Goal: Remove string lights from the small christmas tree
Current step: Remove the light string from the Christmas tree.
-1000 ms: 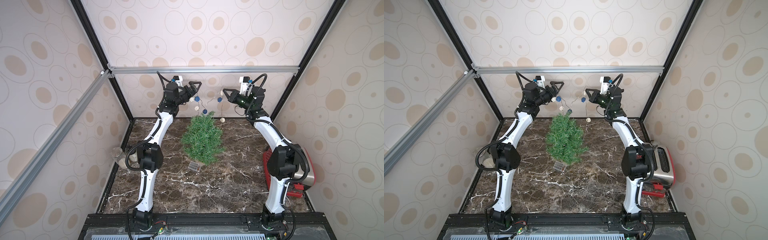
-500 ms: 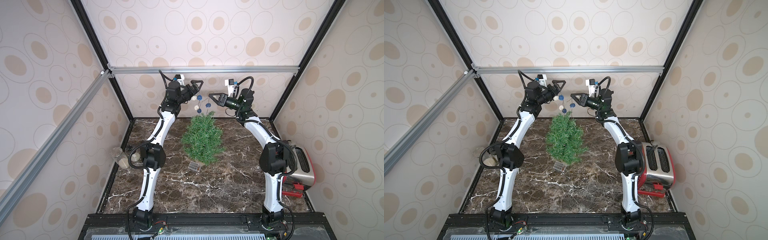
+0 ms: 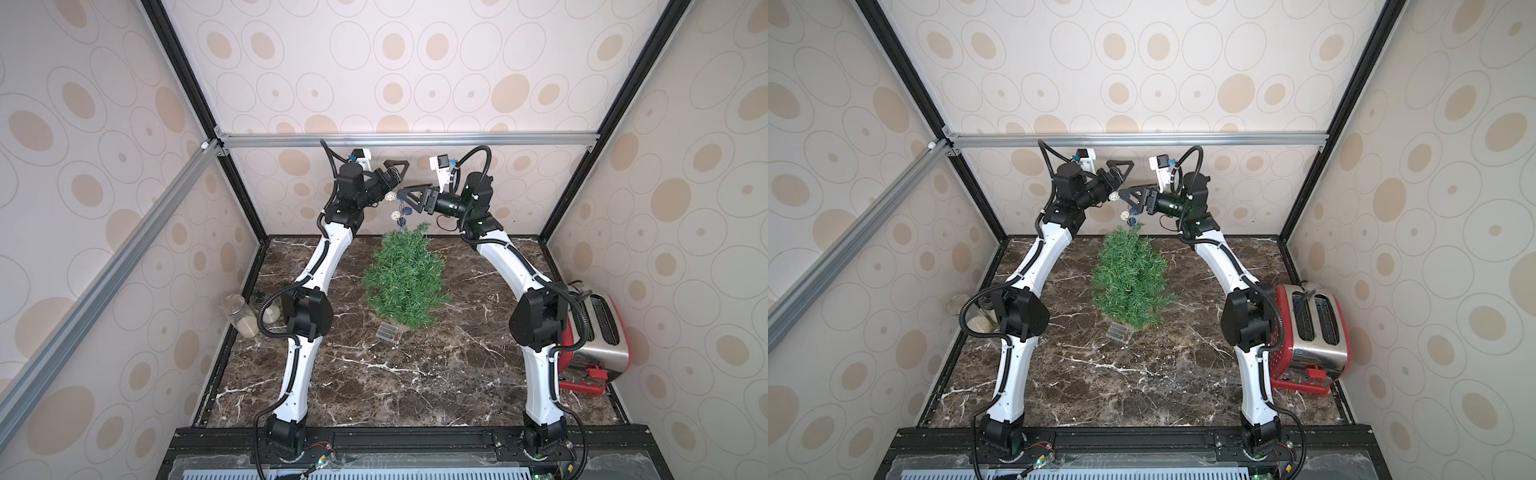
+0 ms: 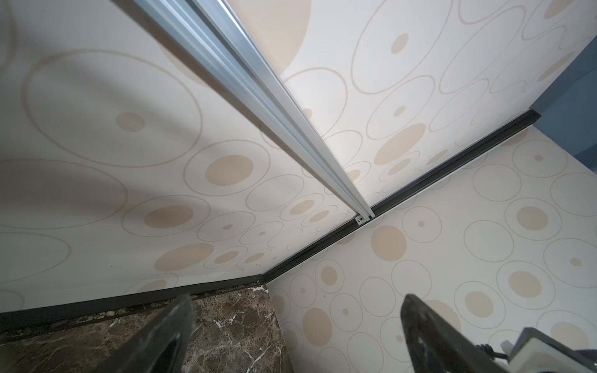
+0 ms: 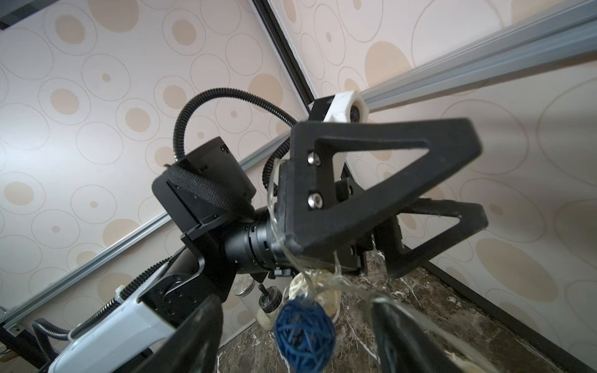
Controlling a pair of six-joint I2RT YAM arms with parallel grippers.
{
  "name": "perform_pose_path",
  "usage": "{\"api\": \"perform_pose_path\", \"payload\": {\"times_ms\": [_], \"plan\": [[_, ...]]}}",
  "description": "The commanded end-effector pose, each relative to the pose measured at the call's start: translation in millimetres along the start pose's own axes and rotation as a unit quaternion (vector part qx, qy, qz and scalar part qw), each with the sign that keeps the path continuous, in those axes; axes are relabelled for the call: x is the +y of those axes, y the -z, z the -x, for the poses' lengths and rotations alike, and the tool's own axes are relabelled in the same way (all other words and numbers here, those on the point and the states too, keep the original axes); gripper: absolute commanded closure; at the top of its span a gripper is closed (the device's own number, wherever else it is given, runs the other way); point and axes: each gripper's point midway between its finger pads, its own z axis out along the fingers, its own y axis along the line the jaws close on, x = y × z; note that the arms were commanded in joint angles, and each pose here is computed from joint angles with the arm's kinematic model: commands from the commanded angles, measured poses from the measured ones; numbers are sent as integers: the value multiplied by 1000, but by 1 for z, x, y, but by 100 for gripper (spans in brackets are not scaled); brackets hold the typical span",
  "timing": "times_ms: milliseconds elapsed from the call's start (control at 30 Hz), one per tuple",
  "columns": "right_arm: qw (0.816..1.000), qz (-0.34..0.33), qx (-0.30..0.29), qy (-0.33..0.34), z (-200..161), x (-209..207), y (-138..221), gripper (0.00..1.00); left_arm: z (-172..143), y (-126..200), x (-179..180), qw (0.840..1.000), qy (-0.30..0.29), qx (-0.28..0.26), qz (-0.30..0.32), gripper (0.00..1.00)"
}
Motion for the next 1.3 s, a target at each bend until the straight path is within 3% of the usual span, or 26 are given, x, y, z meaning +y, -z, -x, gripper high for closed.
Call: {"api": "perform_pose_path", "payload": {"times_ms": [0, 233, 433, 533, 833, 1267], "plan": [[1000, -21, 7, 14, -4, -10, -1, 23, 13, 3, -31, 999, -12, -20, -38, 1], [1000, -3, 10, 12, -1, -6, -12, 23, 3, 0, -28, 999, -5, -3, -40, 1], [1000, 3, 10, 15, 4, -4, -17, 31, -2, 1, -36, 999, -6, 7, -47, 1], [1000, 8, 11, 16, 4, -1, -18, 38, -4, 2, -38, 999, -10, 9, -46, 1], [1000, 2, 8, 20, 8, 4, -15, 74, -7, 6, -32, 999, -26, 16, -21, 1], [999, -16, 20, 26, 5, 8, -9, 97, -2, 32, -29, 990, -122, 30, 63, 1]]}}
